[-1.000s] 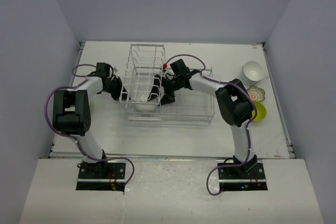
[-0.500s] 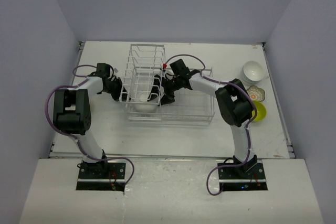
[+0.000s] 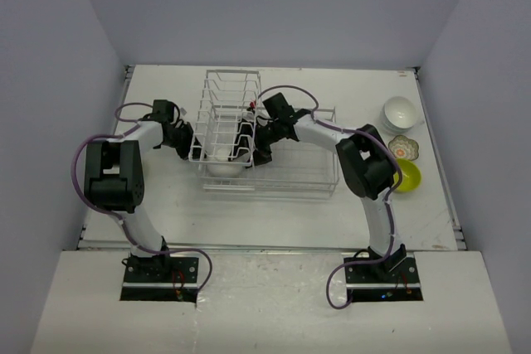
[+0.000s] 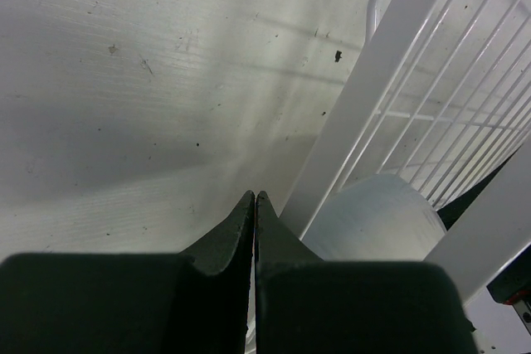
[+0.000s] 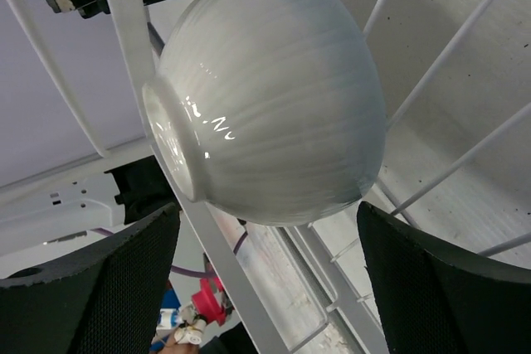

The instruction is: Unload the bowls from the dish rack

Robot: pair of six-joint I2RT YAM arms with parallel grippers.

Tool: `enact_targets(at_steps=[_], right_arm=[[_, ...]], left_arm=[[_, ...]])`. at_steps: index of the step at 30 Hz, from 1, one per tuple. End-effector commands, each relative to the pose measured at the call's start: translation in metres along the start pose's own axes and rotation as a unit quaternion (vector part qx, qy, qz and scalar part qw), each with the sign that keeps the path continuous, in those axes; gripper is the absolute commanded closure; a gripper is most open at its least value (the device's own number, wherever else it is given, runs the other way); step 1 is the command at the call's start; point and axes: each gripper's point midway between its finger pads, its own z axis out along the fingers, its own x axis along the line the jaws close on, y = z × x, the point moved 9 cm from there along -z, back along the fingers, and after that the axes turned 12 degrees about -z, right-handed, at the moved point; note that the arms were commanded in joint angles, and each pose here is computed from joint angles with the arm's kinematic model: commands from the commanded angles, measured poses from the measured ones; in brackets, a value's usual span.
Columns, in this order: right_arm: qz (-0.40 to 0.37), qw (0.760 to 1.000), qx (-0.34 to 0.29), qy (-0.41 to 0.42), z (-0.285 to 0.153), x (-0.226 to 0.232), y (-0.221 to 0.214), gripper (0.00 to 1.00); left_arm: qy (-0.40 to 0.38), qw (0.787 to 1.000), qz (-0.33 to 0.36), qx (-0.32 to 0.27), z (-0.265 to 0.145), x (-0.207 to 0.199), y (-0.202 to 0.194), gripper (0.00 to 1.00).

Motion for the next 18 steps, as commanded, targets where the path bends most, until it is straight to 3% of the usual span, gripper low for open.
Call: enact_targets(at_steps=[1,11,18], right_arm=[[-0.017,1.000,0.006,0.007,0.004,0.004,0.001,0.12],[-0.013,1.000,0.012,0.006,0.014,-0.008,0.002,0.11],[-0.032,0.999,-0.013,0.027,0.012,0.000,0.008,0.18]], left_arm=[[-0.032,0.999,0.000,0.013,0.002,-0.008,-0.001,1.00],[-0.028,1.000,-0.003,0.014,0.004,-0.006,-0.001,1.00],[-0.025,1.000,-0.005,0.015,0.006,-0.004,0.000,1.00]])
